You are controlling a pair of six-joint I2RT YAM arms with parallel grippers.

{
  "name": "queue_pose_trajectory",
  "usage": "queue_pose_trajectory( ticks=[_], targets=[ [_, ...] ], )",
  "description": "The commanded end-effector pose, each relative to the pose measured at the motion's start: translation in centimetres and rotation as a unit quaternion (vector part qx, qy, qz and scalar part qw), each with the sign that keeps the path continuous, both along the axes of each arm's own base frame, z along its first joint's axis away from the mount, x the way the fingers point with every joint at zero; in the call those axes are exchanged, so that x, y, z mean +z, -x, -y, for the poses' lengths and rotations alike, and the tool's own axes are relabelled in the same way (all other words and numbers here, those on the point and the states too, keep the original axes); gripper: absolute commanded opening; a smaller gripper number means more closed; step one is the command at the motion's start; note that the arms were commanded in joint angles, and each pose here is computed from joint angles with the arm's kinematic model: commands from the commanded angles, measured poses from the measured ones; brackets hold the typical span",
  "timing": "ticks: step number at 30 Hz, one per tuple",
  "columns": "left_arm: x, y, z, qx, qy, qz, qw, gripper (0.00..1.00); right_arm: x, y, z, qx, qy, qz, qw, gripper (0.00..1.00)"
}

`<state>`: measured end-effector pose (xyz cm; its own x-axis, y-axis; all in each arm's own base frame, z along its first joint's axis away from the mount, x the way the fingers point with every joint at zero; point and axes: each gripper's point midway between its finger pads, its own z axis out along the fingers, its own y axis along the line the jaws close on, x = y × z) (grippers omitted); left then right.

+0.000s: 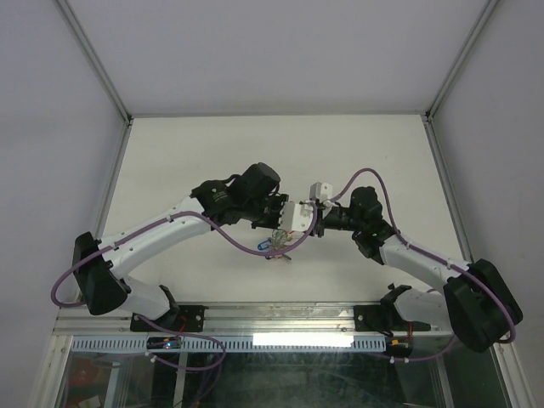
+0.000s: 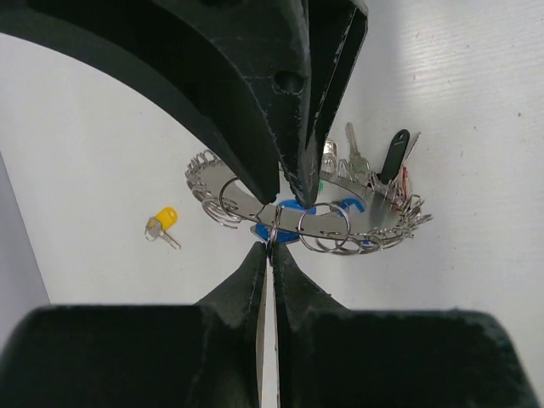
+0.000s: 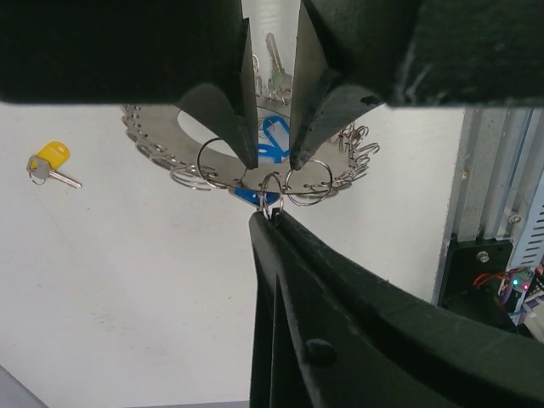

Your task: Put the keys on the keyring

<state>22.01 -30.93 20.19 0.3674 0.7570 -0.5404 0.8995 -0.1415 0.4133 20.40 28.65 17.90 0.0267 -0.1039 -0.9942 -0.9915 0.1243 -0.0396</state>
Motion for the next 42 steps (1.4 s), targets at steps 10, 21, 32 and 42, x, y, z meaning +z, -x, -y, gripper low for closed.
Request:
queue_pose_trajectory(
  ticks=[10, 21, 32, 42],
  targets=[
    [1.4, -0.8, 1.2, -0.001, 0.005, 0.022, 1.0, 0.0, 3.1, -0.7, -0.7, -0.018, -0.055, 0.027, 0.998, 0.26],
    [1.5, -0.8, 1.4, 0.001, 0.009, 0.02, 1.0, 0.0, 1.9, -0.4, -0.9, -0.007, -0.039, 0.016, 0.999, 0.26],
    [1.8, -0.8, 1.6, 0.003, 0.013, 0.018, 1.0, 0.0, 1.4, -0.5, -1.3, 0.001, -0.034, 0.01, 0.999, 0.27],
    [1.9, -0.6, 1.9, -0.001, 0.018, 0.014, 1.0, 0.0, 1.4, -0.9, -1.7, -0.002, -0.037, 0.014, 0.999, 0.25]
  ],
)
